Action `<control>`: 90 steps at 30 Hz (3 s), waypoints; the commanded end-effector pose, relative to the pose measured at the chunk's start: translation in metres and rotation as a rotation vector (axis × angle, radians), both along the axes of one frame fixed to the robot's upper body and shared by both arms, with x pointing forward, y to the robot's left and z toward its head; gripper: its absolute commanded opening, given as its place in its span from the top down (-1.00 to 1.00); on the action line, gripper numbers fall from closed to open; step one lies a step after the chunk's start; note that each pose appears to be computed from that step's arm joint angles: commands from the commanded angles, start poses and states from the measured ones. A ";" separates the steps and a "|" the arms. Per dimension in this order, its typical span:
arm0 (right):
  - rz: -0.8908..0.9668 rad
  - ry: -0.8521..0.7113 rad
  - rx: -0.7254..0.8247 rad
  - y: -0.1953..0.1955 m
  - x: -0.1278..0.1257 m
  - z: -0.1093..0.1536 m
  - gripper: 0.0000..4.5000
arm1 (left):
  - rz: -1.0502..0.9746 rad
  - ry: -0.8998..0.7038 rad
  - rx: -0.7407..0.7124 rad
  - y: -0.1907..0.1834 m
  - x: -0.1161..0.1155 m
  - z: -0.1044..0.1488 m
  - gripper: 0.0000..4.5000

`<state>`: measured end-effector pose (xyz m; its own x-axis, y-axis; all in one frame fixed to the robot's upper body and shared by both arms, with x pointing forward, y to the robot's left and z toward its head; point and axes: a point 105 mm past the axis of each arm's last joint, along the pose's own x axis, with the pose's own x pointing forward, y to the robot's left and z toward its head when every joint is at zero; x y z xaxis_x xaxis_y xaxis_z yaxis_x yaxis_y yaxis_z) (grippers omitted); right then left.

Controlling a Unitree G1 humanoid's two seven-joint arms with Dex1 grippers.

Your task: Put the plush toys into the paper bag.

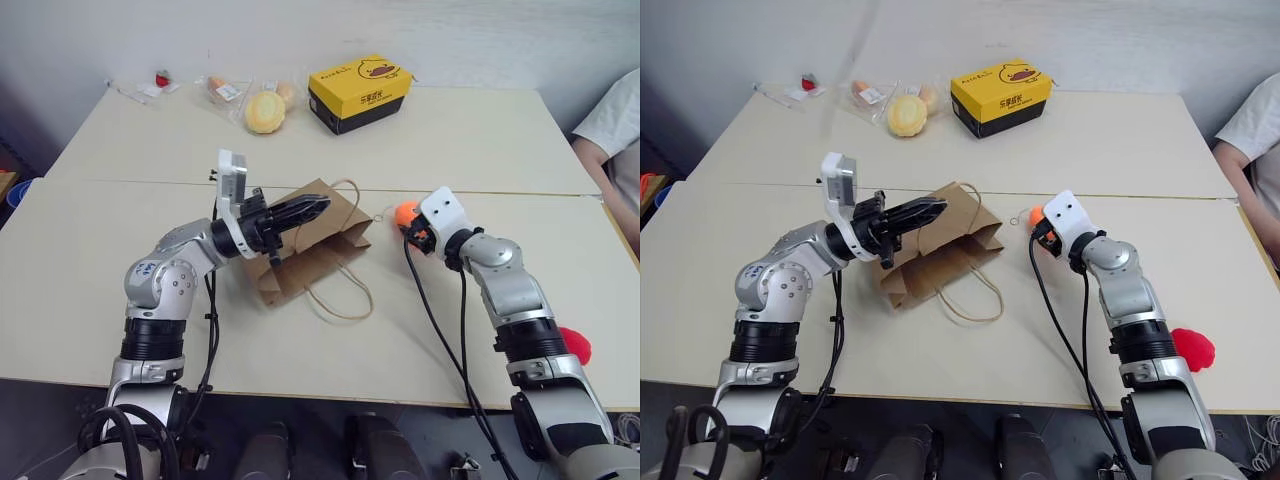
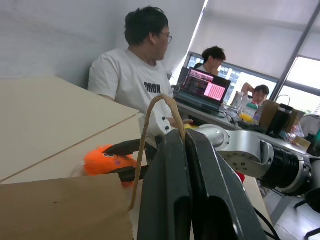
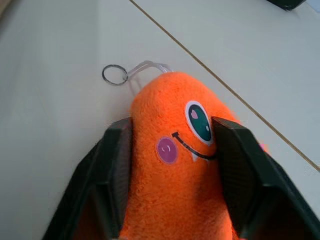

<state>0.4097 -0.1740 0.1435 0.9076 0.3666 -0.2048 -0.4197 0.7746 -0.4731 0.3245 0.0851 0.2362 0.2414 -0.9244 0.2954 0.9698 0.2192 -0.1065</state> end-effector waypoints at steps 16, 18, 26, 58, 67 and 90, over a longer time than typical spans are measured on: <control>0.917 -0.079 0.326 0.087 -0.147 0.060 1.00 | -0.065 0.040 -0.097 -0.007 -0.003 0.019 1.00; 0.932 -0.038 0.343 0.099 -0.149 0.054 1.00 | -0.087 0.056 -0.101 -0.010 -0.005 0.019 1.00; 0.783 -0.034 0.102 0.138 -0.099 0.029 1.00 | -0.112 0.105 -0.123 -0.015 -0.003 0.022 1.00; 0.876 -0.261 0.162 0.172 -0.073 0.049 -0.21 | -0.117 0.093 -0.127 -0.012 0.001 0.018 1.00; 0.838 -0.249 0.354 0.097 -0.116 0.064 -1.00 | -0.105 0.088 -0.129 -0.009 -0.002 0.014 1.00; -0.515 -0.094 0.167 -0.160 -0.366 -0.021 -1.00 | -0.277 0.126 -0.039 -0.024 -0.007 -0.001 1.00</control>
